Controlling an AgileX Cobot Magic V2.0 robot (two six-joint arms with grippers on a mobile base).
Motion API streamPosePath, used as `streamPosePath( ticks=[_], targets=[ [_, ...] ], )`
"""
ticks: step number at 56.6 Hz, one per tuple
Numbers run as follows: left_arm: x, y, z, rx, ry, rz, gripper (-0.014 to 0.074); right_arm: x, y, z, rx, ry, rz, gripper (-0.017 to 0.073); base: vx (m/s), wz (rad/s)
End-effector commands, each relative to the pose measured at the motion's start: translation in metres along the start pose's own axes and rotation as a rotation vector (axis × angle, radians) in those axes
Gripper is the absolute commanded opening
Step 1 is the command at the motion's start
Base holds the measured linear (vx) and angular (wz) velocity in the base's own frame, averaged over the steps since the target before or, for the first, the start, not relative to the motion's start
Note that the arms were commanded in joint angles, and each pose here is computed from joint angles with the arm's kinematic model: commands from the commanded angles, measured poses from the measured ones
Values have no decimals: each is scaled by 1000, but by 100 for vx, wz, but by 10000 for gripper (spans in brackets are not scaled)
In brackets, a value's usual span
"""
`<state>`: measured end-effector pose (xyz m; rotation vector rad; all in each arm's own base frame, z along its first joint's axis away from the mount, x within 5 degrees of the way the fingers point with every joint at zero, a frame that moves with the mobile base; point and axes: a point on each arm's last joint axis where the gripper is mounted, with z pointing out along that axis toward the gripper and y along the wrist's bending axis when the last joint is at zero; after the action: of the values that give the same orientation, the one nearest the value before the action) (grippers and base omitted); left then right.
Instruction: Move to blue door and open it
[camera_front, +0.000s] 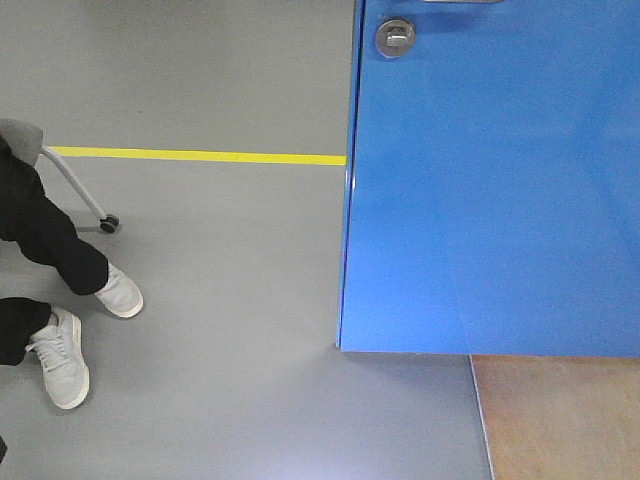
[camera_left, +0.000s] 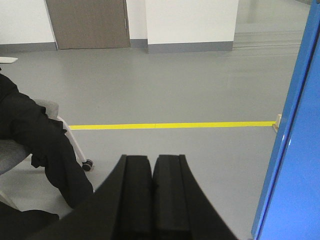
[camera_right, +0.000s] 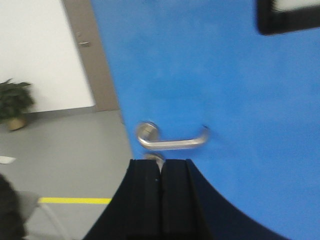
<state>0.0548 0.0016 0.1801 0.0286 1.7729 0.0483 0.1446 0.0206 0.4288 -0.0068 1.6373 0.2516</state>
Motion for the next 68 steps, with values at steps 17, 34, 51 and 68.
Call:
streamPosePath(
  ticks=[17,34,51,68],
  targets=[
    [-17,0,-4,7,-124,-9,73,155,-24,-76,40,-132,-88,12,0,0],
    [-17,0,-4,7,-124,-9,73,221,-36,-71,60,-99,-123,12,0,0],
    [-17,0,-4,7,-124,-9,73,228,-37,-75,57,-135,-144,12,0,0],
    [-17,0,-4,7,-124,-9,73,231,-37,-76,61,-105,-150,12,0,0]
  ],
)
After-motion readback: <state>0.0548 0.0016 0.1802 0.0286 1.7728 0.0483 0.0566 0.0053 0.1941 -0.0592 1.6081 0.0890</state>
